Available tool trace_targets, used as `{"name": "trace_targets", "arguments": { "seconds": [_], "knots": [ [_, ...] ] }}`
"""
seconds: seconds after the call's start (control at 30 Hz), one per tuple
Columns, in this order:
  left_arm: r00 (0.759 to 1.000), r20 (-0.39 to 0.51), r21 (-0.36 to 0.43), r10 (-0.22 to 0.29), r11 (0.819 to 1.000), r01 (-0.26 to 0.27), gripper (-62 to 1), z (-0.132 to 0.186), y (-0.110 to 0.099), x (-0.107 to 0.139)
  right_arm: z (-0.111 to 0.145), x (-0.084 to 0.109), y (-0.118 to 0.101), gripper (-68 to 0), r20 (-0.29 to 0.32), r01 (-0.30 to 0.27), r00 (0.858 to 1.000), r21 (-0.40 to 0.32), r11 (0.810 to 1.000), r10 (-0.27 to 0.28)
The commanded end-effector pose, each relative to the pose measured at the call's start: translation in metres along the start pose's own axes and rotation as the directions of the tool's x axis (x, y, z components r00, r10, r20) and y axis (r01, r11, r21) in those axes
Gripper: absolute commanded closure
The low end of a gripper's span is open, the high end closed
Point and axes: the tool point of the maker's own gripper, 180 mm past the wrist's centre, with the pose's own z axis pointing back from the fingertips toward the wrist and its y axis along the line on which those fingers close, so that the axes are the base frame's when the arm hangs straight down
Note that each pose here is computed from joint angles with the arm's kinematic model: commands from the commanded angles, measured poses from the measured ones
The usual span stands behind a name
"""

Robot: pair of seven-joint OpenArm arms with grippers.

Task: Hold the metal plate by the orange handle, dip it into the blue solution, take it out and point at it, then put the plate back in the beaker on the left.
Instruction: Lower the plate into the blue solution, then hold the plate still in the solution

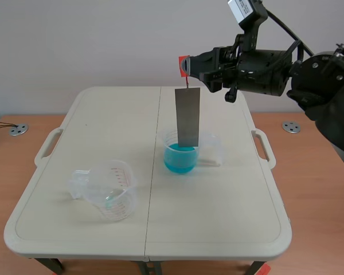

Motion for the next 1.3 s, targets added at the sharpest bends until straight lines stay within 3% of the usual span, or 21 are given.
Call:
{"name": "trace_targets", "arguments": {
  "seconds": [0.0,0.47,0.93,1.27],
  "knots": [
    [1.000,-0.001,-0.004,-0.002,1.000,0.002,-7.7,0.002,0.000,-0.002,-0.004,0.020,0.001,-1.3,0.052,-0.016,0.999,0.013,1.000,0.016],
    [1.000,0.000,-0.004,-0.002,1.000,0.002,-7.7,0.002,0.000,-0.002,-0.017,-0.008,-0.004,-1.3,0.012,0.011,1.000,0.005,1.000,-0.011],
    [1.000,0.000,-0.004,-0.002,1.000,0.002,-7.7,0.002,0.000,-0.002,-0.012,-0.046,-0.019,-1.3,-0.028,0.054,0.998,-0.043,0.998,-0.056],
    [1.000,0.000,-0.004,-0.002,1.000,0.002,-7.7,0.002,0.000,-0.002,-0.012,-0.049,-0.020,-1.3,-0.039,0.046,0.998,-0.046,0.998,-0.047]
  ]
}}
